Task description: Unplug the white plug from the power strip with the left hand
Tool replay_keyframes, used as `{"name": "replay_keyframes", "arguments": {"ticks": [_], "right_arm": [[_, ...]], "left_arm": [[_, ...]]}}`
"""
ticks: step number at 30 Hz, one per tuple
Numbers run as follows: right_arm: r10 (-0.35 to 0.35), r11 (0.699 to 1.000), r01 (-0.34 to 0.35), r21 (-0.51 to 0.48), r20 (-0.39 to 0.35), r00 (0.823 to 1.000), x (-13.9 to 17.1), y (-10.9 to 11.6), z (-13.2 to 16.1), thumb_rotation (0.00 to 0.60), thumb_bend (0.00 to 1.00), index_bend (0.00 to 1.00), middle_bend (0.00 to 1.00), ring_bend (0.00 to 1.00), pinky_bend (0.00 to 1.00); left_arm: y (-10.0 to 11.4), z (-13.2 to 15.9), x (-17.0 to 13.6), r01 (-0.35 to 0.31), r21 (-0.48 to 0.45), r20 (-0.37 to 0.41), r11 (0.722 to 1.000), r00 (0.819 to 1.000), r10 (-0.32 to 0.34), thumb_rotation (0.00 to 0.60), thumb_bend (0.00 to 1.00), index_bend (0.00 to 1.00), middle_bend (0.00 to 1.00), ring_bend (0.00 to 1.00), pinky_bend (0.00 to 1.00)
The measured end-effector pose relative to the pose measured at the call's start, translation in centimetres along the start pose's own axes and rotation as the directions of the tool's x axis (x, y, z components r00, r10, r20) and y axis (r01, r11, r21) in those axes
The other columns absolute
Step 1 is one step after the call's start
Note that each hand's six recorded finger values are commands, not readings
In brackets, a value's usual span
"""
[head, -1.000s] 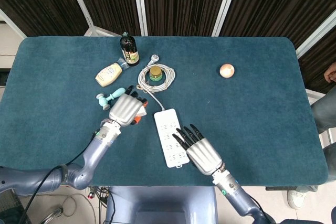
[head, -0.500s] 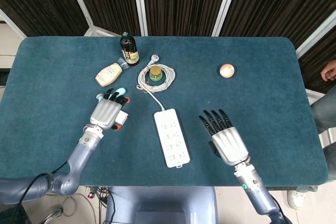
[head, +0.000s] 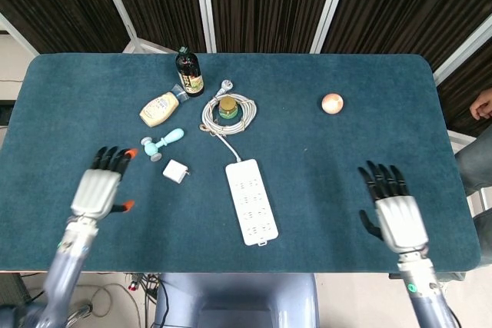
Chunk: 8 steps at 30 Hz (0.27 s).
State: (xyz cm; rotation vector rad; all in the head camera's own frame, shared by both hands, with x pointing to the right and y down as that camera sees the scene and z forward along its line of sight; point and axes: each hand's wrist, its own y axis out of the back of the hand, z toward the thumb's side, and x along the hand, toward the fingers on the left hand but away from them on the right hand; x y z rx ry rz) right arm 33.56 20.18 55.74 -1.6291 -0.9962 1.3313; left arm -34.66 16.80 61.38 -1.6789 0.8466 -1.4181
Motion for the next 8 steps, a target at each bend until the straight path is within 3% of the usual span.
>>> {"name": "replay_keyframes", "arguments": {"ticks": [5, 8], "right_arm": [[-0.053, 0.998, 0.055, -0.020, 0.083, 0.995, 2.3, 1.8, -3.9, 0.600, 0.21, 0.00, 0.00, 0.00, 0.00], [-0.070, 0.997, 0.071, -0.006, 0.111, 0.991, 3.6, 2.6, -6.0, 0.600, 0.20, 0.00, 0.00, 0.00, 0.00]], "left_arm": [[1.2, -4.0, -4.8, -0.038, 0.030, -0.050, 0.999, 0.998, 0.039, 0.600, 0.00, 0.00, 0.01, 0.00, 0.00], [2.1, -6.2, -6.9, -0.060, 0.049, -0.075, 0.997, 0.995, 0.064, 0.600, 0.00, 0.00, 0.00, 0.00, 0.00]]}}
